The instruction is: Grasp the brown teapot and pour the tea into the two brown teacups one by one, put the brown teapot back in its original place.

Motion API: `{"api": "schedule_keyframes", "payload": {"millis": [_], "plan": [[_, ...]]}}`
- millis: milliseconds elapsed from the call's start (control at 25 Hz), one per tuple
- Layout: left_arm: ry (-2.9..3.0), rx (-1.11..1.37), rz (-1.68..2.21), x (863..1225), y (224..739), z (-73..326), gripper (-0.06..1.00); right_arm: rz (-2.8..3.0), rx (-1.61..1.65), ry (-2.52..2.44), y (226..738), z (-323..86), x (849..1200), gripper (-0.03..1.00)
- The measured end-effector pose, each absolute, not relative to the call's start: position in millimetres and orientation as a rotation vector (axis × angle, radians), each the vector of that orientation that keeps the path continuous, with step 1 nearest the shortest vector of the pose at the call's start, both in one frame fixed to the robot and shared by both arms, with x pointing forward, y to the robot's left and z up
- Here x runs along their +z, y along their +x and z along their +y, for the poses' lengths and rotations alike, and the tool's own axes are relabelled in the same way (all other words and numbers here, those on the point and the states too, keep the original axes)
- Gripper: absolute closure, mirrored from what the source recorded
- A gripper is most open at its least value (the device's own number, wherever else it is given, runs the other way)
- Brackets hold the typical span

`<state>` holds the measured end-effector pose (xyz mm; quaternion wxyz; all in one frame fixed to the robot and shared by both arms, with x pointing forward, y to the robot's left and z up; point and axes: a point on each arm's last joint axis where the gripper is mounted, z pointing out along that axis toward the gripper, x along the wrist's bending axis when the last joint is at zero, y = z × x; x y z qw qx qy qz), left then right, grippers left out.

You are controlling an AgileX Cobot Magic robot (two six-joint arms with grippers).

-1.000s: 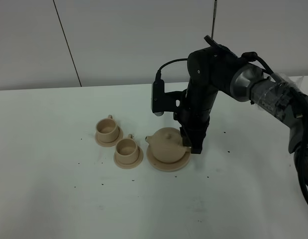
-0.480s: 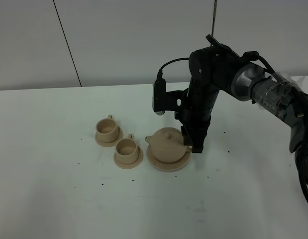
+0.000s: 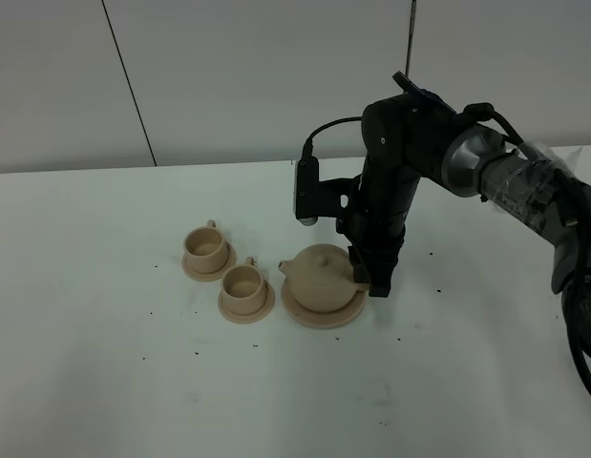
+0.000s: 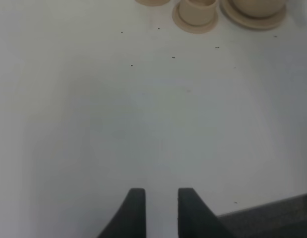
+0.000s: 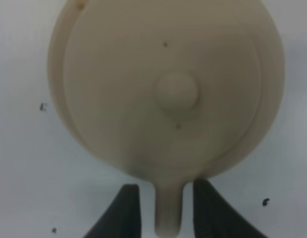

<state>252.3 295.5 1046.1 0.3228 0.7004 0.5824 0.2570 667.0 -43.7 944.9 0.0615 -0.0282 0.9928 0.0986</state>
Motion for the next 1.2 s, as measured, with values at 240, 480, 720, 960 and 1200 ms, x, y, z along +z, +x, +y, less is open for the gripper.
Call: {"api": "schedule_keyframes", "payload": {"millis": [240, 480, 720, 960, 1200], "plan": [[1.838, 0.675, 1.529, 1046.1, 252.3, 295.5, 0.71, 3.006, 0.293, -0.086, 667.1, -43.8, 943.3, 0.72], [1.838, 0.675, 1.529, 1046.1, 252.3, 295.5, 0.71, 3.01, 0.292, -0.084, 667.3, -44.3, 942.3, 0.72], [1.838, 0.675, 1.529, 1046.1, 252.3, 295.5, 0.71, 3.009, 0.292, -0.086, 667.3, -44.3, 942.3, 0.72], [1.838, 0.675, 1.529, 1046.1, 252.3, 295.5, 0.71, 3.01, 0.295, -0.088, 667.2, -44.1, 942.3, 0.72], [1.838, 0.675, 1.529, 1046.1, 252.3, 295.5, 0.71, 3.011, 0.296, -0.087, 667.1, -44.0, 942.3, 0.72]]}}
